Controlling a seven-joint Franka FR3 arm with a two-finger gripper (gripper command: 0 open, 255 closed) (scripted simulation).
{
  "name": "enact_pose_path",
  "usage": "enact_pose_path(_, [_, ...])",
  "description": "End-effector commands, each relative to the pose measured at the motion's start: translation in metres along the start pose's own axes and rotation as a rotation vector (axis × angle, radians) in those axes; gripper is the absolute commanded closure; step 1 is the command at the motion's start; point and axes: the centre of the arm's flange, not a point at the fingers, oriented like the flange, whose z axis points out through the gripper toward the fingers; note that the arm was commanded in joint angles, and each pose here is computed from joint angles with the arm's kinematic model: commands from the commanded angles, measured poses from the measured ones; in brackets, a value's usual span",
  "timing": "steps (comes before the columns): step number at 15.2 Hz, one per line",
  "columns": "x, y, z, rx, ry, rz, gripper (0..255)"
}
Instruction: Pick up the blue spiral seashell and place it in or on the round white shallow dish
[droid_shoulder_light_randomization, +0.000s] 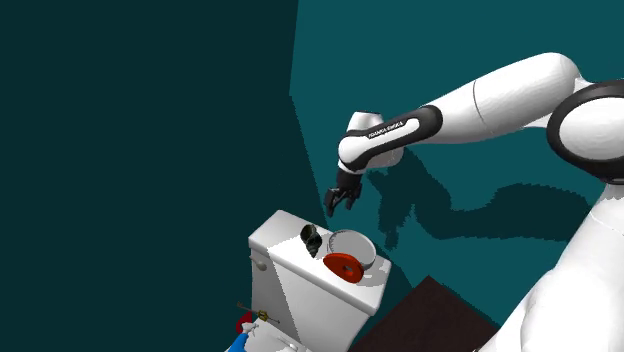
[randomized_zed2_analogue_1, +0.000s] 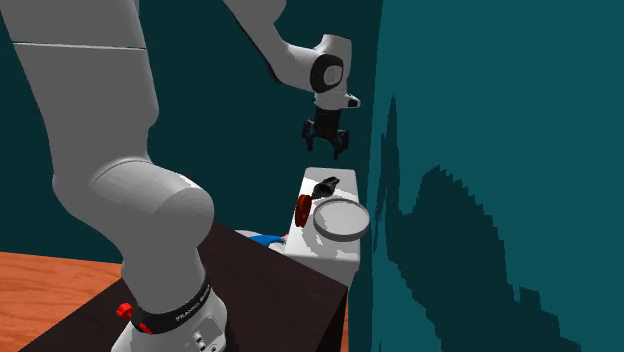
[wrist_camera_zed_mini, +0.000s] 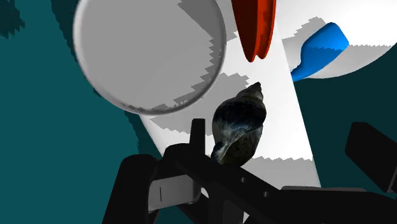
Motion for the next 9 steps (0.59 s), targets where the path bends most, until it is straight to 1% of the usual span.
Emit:
enact_pose_path(1, [0.020, -0.001, 0.015, 0.001, 0.011, -0.011, 0])
enact_pose_path(9, [0.104, 0.000, 0.071, 0.005, 0.048, -0.054, 0])
